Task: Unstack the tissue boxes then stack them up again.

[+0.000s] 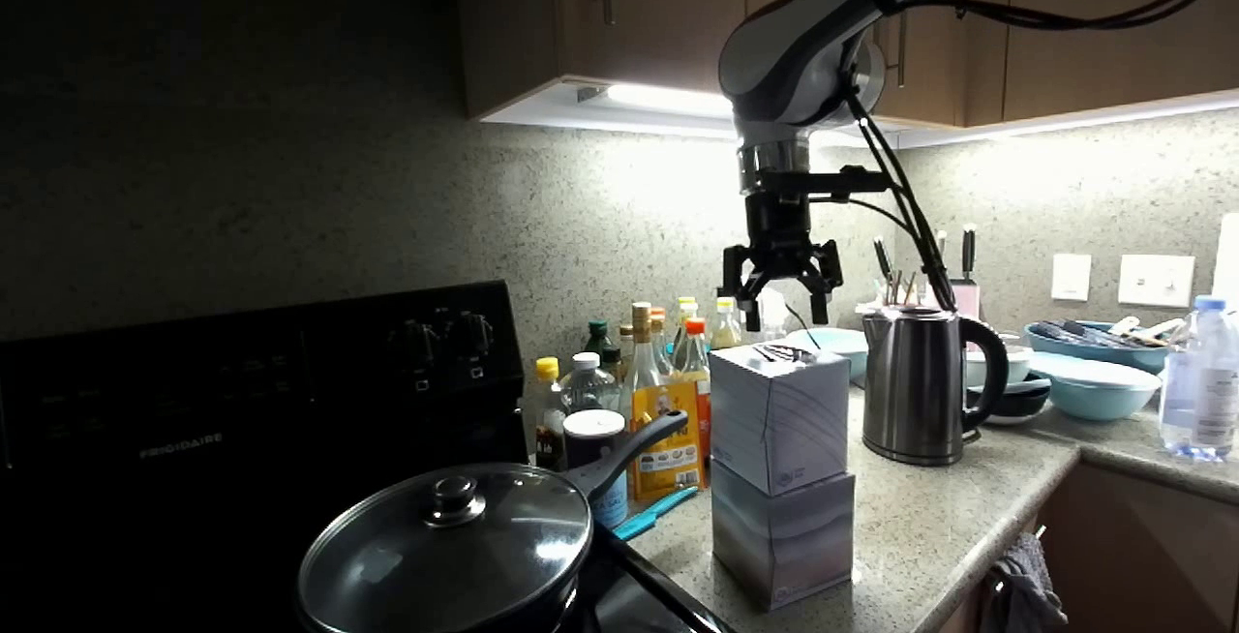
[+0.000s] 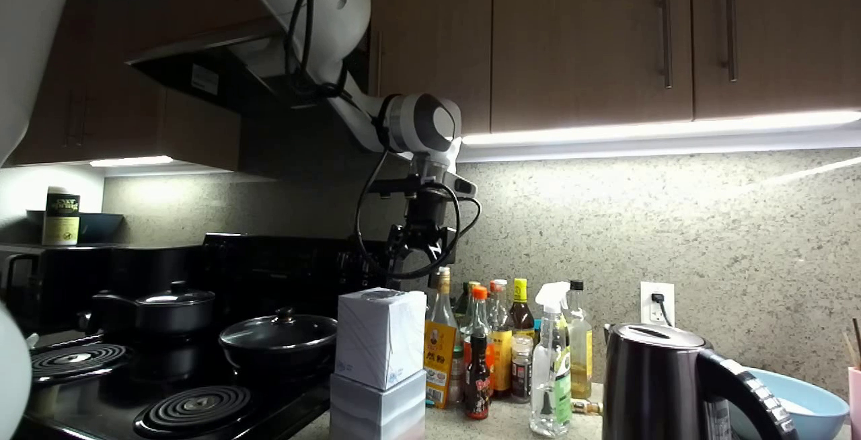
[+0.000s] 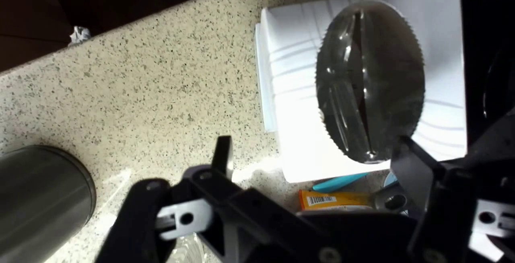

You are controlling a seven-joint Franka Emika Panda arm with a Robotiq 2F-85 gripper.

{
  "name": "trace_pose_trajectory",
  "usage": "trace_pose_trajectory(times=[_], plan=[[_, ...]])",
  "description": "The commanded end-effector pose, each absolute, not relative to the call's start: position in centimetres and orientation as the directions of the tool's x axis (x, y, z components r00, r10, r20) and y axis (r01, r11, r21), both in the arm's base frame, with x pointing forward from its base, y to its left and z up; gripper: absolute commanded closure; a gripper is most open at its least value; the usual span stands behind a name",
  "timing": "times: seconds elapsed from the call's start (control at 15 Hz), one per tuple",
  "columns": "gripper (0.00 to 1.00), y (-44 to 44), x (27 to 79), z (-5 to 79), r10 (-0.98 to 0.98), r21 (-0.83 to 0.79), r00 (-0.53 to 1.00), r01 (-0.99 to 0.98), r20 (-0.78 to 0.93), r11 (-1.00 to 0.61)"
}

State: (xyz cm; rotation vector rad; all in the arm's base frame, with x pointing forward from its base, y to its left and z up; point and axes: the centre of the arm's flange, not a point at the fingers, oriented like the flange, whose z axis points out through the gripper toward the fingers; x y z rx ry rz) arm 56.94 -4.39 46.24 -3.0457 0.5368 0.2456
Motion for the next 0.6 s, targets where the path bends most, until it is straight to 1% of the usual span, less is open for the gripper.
trace_pose_trajectory(times=[0.0,0.2,0.27,0.53], plan=[[0.0,-3.7,54.8,47.6,-0.36,-0.005,0.928,-0.362,-0.093,-0.932],[0.0,-3.6,54.4,48.3,-0.371,-0.014,0.925,-0.373,-0.08,-0.928],[0.0,-4.2,55.9,48.2,-0.344,-0.026,0.932,-0.349,-0.111,-0.937],[0.0,-4.1,55.6,48.5,-0.35,-0.028,0.931,-0.354,-0.105,-0.935]])
